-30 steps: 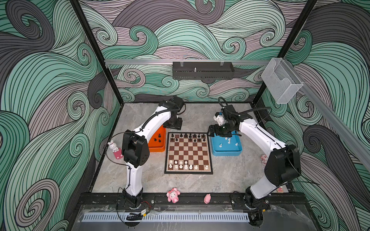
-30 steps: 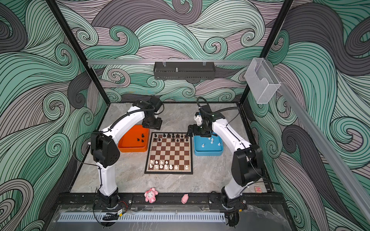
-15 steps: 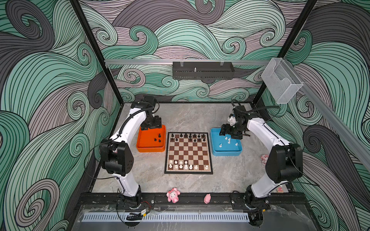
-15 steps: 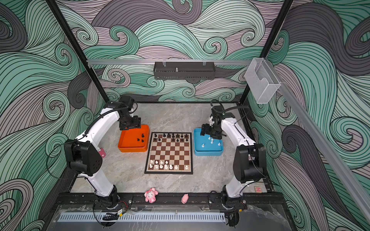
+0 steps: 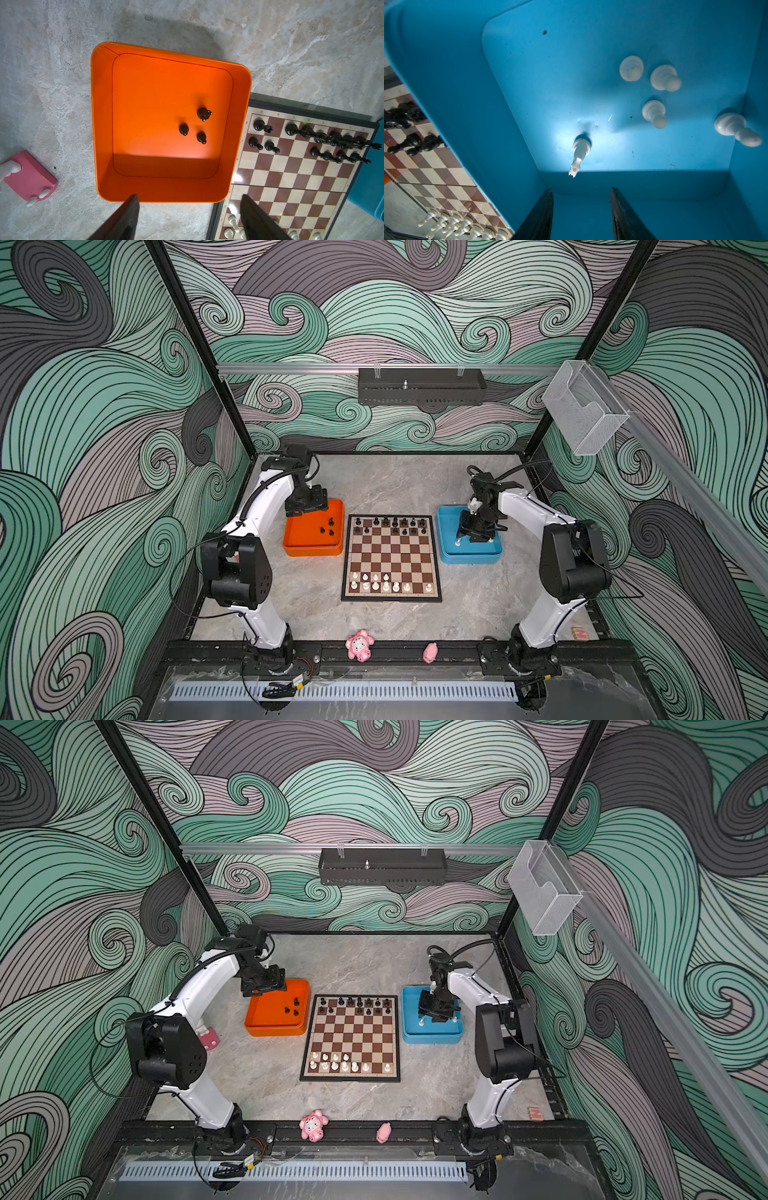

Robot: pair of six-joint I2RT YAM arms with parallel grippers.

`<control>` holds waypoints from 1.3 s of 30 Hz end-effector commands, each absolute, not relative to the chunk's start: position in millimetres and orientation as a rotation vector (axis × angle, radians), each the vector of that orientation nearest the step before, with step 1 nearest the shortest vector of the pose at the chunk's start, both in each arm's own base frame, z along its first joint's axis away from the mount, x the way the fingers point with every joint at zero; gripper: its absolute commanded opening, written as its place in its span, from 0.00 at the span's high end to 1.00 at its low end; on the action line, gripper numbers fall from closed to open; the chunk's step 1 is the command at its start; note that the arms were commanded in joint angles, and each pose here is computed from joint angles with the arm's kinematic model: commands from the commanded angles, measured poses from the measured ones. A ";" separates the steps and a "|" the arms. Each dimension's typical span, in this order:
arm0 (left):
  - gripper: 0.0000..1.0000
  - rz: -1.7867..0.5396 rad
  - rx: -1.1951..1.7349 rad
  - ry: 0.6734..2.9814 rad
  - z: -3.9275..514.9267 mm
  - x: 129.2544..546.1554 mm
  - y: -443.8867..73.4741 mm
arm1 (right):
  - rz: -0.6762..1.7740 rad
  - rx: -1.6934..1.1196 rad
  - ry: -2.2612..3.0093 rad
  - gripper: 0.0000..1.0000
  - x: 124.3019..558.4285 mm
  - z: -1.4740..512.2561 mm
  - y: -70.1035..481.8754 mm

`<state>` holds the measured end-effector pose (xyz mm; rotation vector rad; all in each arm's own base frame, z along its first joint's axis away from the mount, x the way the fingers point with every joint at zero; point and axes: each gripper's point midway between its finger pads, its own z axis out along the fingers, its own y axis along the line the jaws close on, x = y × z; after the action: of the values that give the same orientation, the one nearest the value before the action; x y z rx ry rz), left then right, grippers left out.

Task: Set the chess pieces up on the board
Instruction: 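Lower the right gripper into the blue bin and grasp a white piece, then lift the white piece with the right gripper and carry it over the board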

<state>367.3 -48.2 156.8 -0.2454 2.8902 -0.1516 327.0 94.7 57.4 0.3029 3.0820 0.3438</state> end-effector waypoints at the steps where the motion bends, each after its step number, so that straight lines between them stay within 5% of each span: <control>1: 0.21 -0.162 -0.226 2.878 158.7 369.6 -45.6 | 0.309 0.352 3.105 0.55 324.5 42.9 95.8; 14: 0.21 -0.158 -0.216 2.885 154.6 372.7 -45.2 | 0.300 0.383 3.104 0.58 337.5 31.1 101.1; 39: 0.21 -0.166 -0.224 2.885 154.4 372.5 -43.7 | 0.280 0.336 3.099 0.93 341.1 32.6 101.1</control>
<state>372.7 -45.4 153.9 -0.2227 2.8839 -0.1567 336.9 100.7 24.9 0.3716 3.1133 0.3061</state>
